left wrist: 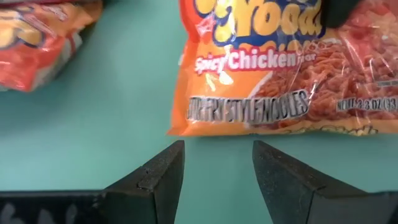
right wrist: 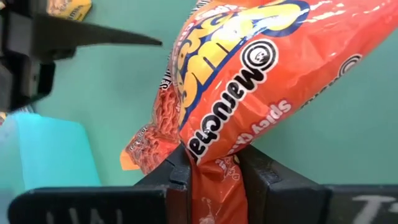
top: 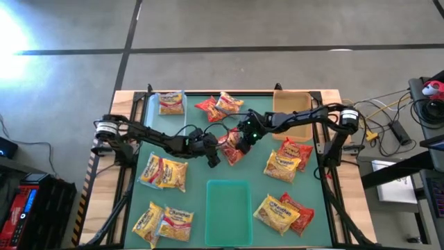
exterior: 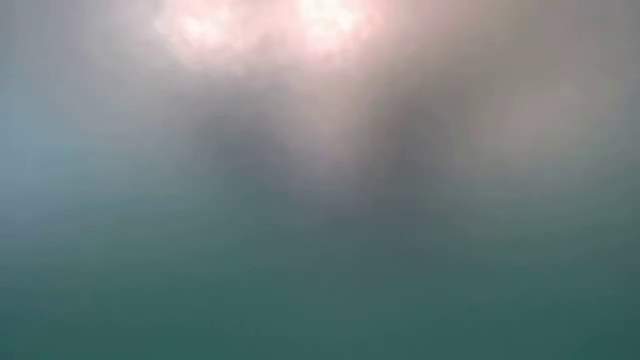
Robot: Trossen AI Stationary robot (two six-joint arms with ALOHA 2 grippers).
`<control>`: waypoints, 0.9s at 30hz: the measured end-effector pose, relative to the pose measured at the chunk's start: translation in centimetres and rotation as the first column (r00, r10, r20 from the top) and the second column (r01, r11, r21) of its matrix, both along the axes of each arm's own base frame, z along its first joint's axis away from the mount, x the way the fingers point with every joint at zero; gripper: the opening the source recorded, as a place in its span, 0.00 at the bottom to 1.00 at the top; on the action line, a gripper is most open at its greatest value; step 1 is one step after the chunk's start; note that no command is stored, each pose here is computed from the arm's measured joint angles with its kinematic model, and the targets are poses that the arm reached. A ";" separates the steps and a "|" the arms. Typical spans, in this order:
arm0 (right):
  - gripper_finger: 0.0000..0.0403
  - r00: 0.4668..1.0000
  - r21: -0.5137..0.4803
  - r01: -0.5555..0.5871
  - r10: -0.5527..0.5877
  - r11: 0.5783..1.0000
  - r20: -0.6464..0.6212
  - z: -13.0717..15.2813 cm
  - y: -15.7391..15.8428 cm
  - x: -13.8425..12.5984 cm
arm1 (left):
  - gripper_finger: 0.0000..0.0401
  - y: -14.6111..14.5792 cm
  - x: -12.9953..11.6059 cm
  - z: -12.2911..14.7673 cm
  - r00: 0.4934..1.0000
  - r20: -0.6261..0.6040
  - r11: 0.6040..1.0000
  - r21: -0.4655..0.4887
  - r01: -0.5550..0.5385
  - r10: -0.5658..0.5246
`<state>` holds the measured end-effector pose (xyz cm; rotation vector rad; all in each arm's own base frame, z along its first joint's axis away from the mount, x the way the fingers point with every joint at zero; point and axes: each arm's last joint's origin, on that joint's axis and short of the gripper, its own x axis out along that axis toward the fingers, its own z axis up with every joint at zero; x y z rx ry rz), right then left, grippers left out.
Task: Sort Maruchan noodles
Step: Put the red noodle pack into the orange bin
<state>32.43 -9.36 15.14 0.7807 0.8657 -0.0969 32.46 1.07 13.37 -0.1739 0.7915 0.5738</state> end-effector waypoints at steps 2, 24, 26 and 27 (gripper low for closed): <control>0.17 1.000 -0.018 -0.010 0.010 1.000 0.002 0.4 -0.1 -0.3 | 0.43 0.0 0.0 0.2 1.000 0.008 1.000 0.000 -0.002 0.002; 0.17 0.994 -0.413 -0.105 0.085 0.905 -0.067 6.4 0.1 -4.5 | 0.43 0.1 0.0 0.5 1.000 0.014 0.999 0.025 -0.021 0.020; 0.17 0.995 -0.479 -0.099 0.074 0.872 -0.072 7.3 0.2 -5.0 | 0.43 0.2 -0.1 0.6 0.999 0.015 0.998 0.051 -0.042 0.041; 0.17 0.995 -0.511 -0.101 0.073 0.854 -0.075 7.7 0.2 -5.3 | 0.43 0.2 -0.1 0.6 0.998 0.018 0.996 0.064 -0.054 0.053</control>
